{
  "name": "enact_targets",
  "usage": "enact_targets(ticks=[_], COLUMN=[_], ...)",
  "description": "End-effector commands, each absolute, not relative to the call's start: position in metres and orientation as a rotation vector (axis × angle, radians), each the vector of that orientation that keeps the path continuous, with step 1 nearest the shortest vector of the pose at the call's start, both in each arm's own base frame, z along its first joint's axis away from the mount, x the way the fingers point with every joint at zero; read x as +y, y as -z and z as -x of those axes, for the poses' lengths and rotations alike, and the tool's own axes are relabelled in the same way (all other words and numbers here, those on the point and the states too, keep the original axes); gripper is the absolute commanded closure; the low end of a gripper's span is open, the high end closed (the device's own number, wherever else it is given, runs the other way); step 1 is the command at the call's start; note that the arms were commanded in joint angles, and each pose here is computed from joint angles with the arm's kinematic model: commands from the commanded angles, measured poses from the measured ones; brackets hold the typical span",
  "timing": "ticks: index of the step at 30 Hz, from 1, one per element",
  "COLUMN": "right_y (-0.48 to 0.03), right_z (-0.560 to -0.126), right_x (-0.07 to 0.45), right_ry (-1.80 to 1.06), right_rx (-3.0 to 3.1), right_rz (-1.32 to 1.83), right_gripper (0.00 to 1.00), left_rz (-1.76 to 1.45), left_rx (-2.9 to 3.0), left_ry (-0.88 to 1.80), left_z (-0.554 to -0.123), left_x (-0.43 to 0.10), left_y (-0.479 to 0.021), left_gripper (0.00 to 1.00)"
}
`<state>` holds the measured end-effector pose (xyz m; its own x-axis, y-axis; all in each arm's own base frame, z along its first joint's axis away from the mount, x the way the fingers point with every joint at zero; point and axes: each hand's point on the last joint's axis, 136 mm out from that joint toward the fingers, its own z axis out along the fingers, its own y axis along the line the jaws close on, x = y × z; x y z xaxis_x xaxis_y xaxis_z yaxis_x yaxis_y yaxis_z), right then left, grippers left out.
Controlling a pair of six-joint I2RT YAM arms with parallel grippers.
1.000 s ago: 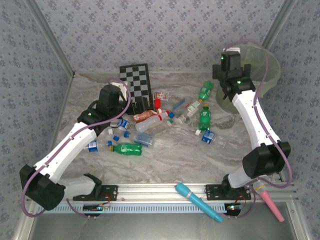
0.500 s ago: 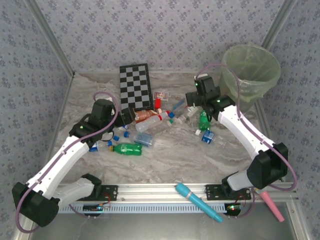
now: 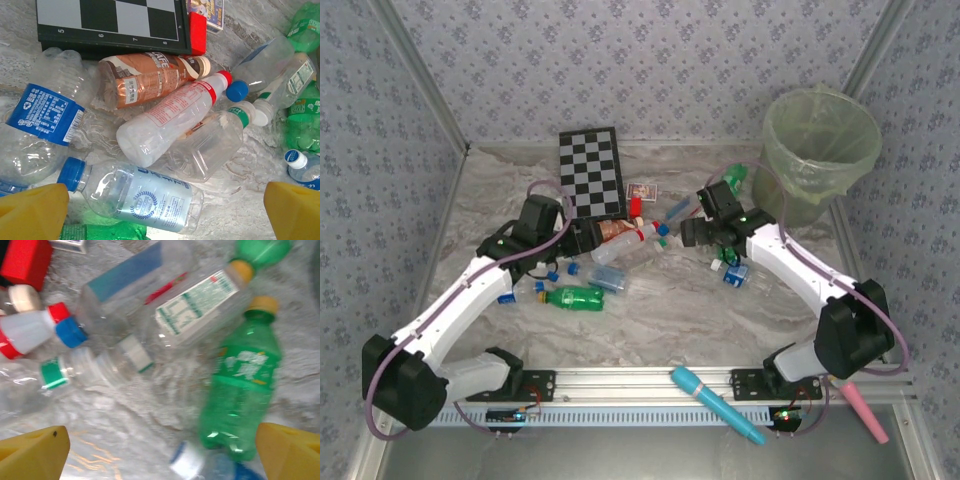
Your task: Put the plastic bottles in the bin
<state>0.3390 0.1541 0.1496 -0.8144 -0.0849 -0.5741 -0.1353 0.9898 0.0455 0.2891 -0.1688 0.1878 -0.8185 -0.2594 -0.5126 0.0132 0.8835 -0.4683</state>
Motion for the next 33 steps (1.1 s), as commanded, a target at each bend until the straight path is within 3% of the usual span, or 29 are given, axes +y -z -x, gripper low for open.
enact_targets(ticks=[1,8,17,24,33], right_y=[-0.135,-0.121,-0.092,-0.086,-0.056], right_z=[-0.338,-0.344,-0.338,-0.344,-0.336], right_x=[0.183,0.213,0.245,0.281,0.289], right_ry=[-0.362,-0.641,-0.659,-0.616,-0.518], right_rx=[2.577,2.521,2.58,2.638,2.784], right_rz=[-0.113,-0.529,-0.794,-0.772,-0.755], right_gripper=[0.07,0.15,0.13,0.11,0.11], left_rz=[0.103,0.052,0.015,0.014,0.045], left_rx=[2.398,2.393,2.392,2.369,2.342], left_ry=[0.672,0.638,0.616,0.587,0.563], left_z=[-0.295,-0.29,-0.279,-0.268,-0.257], left_x=[-0.179,-0.174,-0.168,-0.156,-0.143], left_y=[-0.217,-0.222,-0.226,-0.231,-0.23], left_gripper=[0.0,0.0,0.0,0.0,0.0])
